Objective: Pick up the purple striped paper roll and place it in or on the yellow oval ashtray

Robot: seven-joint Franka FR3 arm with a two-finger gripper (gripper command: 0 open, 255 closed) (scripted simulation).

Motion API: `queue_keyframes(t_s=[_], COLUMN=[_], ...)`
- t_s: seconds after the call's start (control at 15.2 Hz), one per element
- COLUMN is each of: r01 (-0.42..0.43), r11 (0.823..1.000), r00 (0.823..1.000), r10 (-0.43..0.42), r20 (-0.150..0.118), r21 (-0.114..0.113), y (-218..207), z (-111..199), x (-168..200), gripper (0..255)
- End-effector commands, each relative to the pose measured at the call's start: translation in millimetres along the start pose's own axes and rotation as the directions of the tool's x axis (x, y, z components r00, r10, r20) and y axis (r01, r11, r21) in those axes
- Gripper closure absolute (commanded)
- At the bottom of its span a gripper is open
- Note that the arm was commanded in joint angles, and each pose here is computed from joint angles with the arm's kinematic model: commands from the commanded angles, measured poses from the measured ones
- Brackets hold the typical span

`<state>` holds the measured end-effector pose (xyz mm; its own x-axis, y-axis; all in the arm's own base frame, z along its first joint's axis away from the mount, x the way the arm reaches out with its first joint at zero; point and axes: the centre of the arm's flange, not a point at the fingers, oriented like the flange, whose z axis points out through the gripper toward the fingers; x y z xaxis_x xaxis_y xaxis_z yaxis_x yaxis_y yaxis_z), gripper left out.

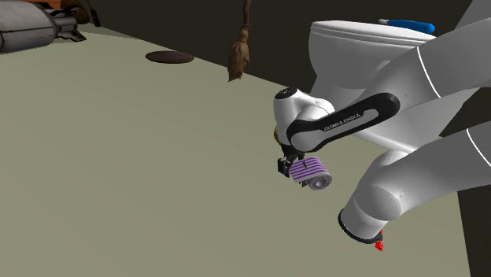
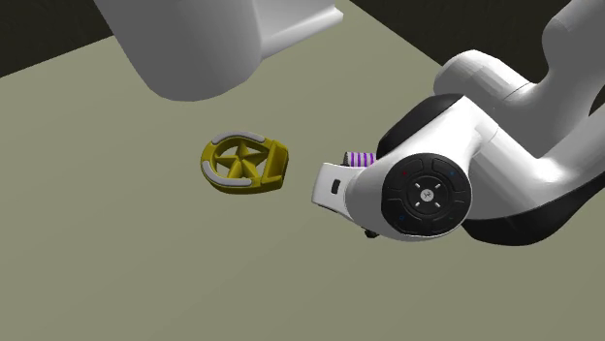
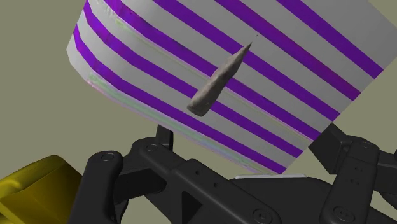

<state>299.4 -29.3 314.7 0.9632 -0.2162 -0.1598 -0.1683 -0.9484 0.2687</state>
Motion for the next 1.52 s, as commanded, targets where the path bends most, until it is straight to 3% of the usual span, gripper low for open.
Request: queue_keyframes(t_s=[0.0,0.2,0.26,0.86,1.45], r01=[0.000,0.000,0.000,0.000,0.000], r11=[1.000,1.000,1.000,1.000,1.000], r00=[1.000,1.000,1.000,1.000,1.000], r10=[0.000,0.000,0.000,0.000,0.000], r20=[0.000,0.000,0.000,0.000,0.000], r21=[0.000,0.000,0.000,0.000,0.000], y=[-0.1,-0.1,-0.1,-0.1,12.6], z=[0.7,0.7,0.8,0.7,-44.4], x=[-0.2,-0.2,-0.1,-0.2,-7.8], gripper=[0,0,255,255,255])
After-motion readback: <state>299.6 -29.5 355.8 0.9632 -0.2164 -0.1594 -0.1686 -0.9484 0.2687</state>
